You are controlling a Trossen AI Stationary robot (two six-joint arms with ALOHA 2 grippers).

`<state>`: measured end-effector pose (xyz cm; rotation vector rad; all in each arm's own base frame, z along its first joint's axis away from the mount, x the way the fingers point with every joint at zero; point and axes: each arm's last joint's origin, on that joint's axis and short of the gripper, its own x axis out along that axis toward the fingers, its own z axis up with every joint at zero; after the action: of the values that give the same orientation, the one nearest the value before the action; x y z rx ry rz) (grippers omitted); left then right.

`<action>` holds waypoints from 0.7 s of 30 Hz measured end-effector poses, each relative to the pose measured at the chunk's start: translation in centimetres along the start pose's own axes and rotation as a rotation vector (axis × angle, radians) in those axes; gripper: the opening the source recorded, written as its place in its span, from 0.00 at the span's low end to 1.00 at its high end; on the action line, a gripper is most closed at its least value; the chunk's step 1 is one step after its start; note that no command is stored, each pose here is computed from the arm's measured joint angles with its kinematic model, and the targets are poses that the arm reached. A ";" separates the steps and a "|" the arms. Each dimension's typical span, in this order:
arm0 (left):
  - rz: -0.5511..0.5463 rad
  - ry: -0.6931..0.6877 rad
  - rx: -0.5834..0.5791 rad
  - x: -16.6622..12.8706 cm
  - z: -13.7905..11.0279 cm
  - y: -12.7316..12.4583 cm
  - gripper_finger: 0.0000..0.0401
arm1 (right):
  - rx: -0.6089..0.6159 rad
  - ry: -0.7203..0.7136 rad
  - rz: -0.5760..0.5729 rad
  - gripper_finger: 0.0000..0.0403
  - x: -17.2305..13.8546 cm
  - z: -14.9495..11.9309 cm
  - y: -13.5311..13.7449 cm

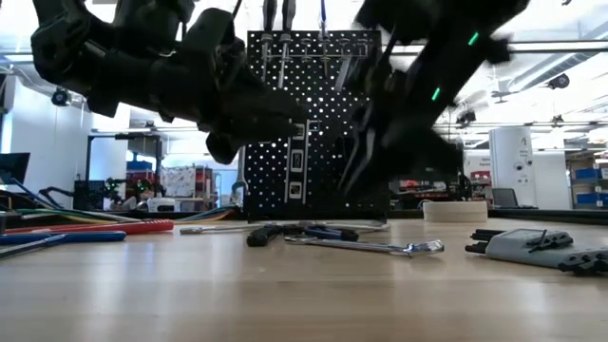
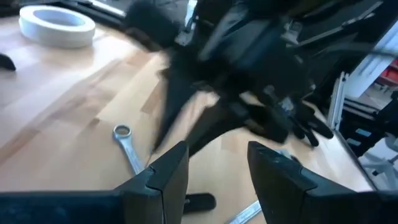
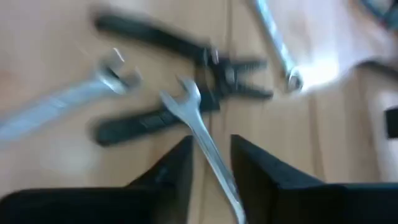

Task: Hang tools onto peg board
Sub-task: Hang the wrench on the peg board

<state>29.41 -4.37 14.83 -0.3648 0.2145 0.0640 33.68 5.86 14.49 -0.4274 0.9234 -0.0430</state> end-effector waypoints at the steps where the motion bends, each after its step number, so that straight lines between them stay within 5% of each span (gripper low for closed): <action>1: 0.002 0.008 0.001 0.0 -0.1 0.0 0.39 | -0.008 0.023 -0.003 0.31 0.8 -0.2 -0.3; 6: 0.004 0.025 0.005 -0.1 -0.3 -0.1 0.39 | -0.035 0.084 0.047 0.47 3.4 -0.9 -0.7; 10: 0.029 0.042 0.011 -0.2 -0.6 0.1 0.39 | -0.026 0.103 0.093 0.48 4.4 -0.9 -1.1; 13: 0.050 0.043 0.012 -0.2 -0.7 0.2 0.39 | -0.014 0.125 0.104 0.36 4.8 -0.9 -1.2; 17: 0.060 0.045 0.012 -0.2 -0.7 0.3 0.39 | -0.037 0.121 0.136 0.09 4.8 -0.9 -1.1; 21: 0.060 0.044 -0.007 -0.2 -0.7 0.3 0.39 | -0.024 0.110 0.108 0.04 4.4 -0.6 -1.0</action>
<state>29.08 -4.35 14.11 -0.3666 0.2690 0.1162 36.02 3.81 11.23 -0.4000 1.0551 0.0436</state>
